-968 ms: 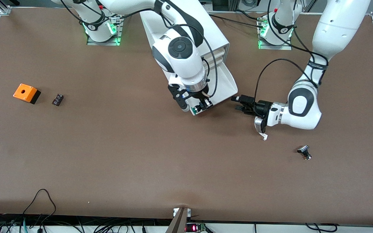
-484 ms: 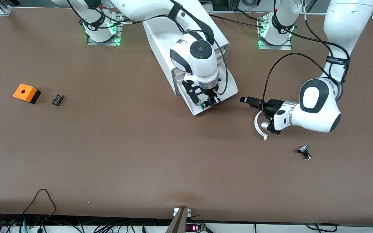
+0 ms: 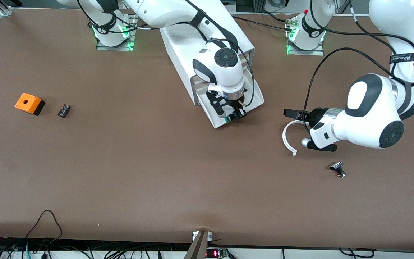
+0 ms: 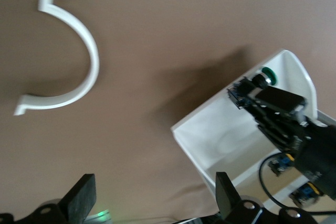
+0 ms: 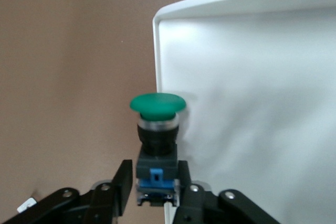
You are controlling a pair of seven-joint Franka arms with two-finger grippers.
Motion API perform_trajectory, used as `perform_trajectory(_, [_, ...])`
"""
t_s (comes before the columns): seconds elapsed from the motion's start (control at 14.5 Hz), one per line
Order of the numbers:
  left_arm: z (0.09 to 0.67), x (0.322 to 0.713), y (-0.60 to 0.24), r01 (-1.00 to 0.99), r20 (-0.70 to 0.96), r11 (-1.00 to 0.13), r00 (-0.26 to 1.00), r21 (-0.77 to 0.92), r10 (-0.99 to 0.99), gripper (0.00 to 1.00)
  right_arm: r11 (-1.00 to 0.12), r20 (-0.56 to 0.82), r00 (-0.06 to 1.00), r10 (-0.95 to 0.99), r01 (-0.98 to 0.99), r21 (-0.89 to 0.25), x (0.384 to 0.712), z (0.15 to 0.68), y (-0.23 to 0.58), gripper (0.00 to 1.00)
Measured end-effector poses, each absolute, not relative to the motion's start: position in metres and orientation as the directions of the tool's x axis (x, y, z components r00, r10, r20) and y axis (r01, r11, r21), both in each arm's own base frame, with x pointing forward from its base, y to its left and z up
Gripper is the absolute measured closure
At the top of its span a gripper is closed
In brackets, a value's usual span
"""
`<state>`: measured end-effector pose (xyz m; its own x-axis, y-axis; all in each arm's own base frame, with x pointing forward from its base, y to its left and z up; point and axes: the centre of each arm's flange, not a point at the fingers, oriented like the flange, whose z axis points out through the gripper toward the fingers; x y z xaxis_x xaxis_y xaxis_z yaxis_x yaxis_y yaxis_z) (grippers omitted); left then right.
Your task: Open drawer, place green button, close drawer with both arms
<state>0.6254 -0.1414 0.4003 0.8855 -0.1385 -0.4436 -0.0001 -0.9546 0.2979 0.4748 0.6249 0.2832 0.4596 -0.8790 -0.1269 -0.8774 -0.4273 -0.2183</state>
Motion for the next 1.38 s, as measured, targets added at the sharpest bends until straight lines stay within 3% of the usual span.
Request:
perform_trajectory(0.35, [0.467,0.630,-0.168,-0.093,-0.365,-0.995,0.925,0.040,-0.101,0.00,-0.410,-0.090,0.437,-0.895,-0.886,-0.216,0.492,0.312,0.609,0.02])
perform_trajectory(0.62, [0.498,0.635,-0.180,-0.110,-0.286,-0.994,0.953,-0.011,-0.102,0.00,-0.436,-0.048,0.455,-0.889,-0.875,-0.213,0.522,0.367,0.577,0.00])
perform_trajectory(0.83, [0.495,0.648,-0.180,0.023,-0.220,-0.999,0.975,-0.027,0.028,0.00,-0.543,-0.019,0.558,-0.830,-0.814,-0.207,0.564,0.398,0.529,0.00])
perform_trajectory(1.11, [0.456,0.663,-0.199,0.196,-0.146,-0.980,0.969,-0.026,0.197,0.00,-0.741,-0.037,0.751,-0.660,-0.658,-0.134,0.608,0.422,0.451,0.00])
perform_trajectory(1.38, [0.392,0.650,-0.252,0.313,-0.093,-0.950,0.945,-0.010,0.312,0.00,-0.874,-0.104,0.877,-0.470,-0.478,-0.083,0.645,0.450,0.352,0.00])
